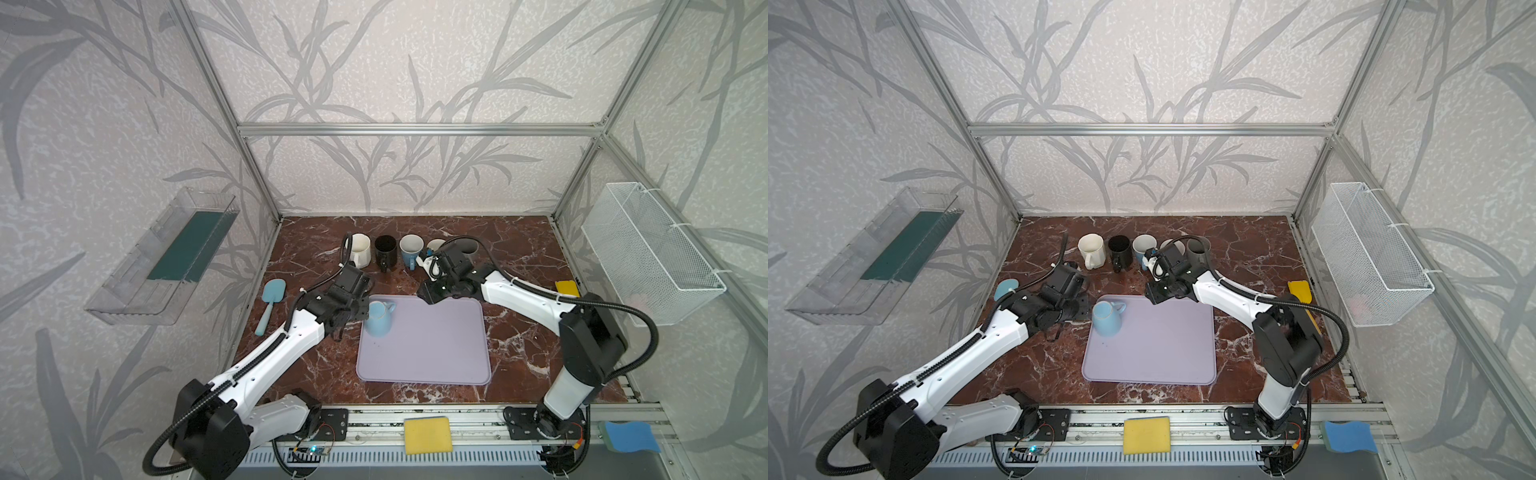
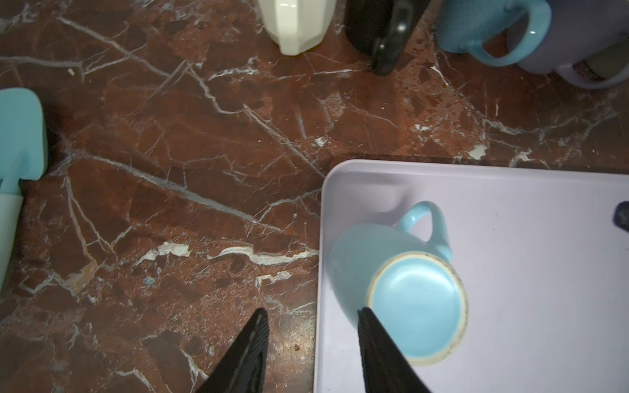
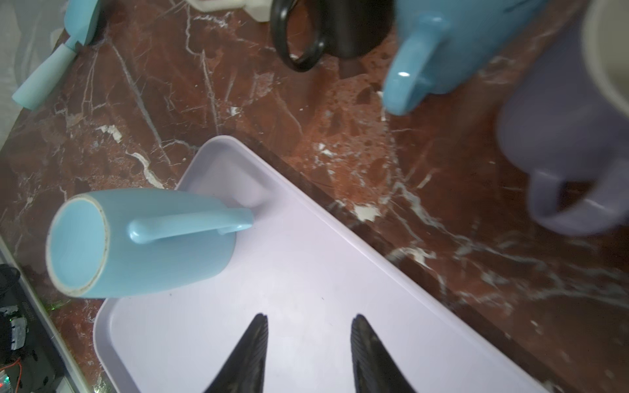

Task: Turn the mug right side up
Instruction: 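Move both grippers down to the light blue mug lying on the tray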

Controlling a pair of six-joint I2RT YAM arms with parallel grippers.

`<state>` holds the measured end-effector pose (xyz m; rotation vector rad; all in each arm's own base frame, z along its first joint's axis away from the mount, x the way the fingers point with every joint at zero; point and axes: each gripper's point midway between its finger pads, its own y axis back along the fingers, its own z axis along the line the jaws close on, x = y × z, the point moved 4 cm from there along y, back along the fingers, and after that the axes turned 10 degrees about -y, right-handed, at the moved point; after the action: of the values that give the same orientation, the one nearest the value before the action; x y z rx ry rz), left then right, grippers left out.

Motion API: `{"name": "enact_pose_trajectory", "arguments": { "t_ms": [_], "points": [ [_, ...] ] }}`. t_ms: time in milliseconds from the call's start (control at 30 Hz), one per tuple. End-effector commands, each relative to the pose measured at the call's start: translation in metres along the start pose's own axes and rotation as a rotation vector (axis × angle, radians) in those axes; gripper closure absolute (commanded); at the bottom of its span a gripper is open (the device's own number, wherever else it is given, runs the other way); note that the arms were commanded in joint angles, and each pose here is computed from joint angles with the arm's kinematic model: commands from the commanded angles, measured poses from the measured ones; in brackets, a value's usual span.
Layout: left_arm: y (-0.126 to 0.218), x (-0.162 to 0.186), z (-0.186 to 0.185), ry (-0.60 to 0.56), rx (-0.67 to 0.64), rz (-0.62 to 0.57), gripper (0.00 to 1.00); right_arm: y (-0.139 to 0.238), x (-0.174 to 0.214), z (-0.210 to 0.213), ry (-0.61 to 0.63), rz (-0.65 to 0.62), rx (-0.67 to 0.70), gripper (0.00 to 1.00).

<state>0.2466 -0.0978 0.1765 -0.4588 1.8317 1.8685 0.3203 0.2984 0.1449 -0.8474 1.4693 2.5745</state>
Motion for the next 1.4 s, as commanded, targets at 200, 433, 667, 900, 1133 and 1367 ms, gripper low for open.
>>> {"name": "enact_pose_trajectory", "arguments": {
  "t_ms": [200, 433, 667, 900, 1133, 1367],
  "points": [
    [-0.014, 0.031, 0.003, 0.178, 0.07, 0.006, 0.55, -0.042, -0.028, 0.033, 0.05, -0.019, -0.133, 0.59],
    [-0.027, 0.034, -0.01, 0.202, 0.147, 0.011, 0.57, -0.065, -0.03, 0.049, 0.129, 0.033, -0.183, 0.61],
    [-0.029, 0.03, -0.013, 0.193, 0.158, 0.006, 0.56, -0.086, -0.024, 0.06, 0.195, 0.073, -0.209, 0.63],
    [-0.033, 0.026, -0.016, 0.181, 0.168, 0.004, 0.56, -0.085, -0.018, 0.06, 0.258, 0.095, -0.197, 0.66],
    [-0.038, 0.019, -0.016, 0.163, 0.145, 0.003, 0.56, -0.067, 0.002, 0.047, 0.283, 0.127, -0.14, 0.69],
    [-0.047, 0.008, -0.021, 0.138, 0.152, -0.013, 0.57, -0.044, 0.026, 0.041, 0.275, 0.141, -0.108, 0.71]
  ]
}}
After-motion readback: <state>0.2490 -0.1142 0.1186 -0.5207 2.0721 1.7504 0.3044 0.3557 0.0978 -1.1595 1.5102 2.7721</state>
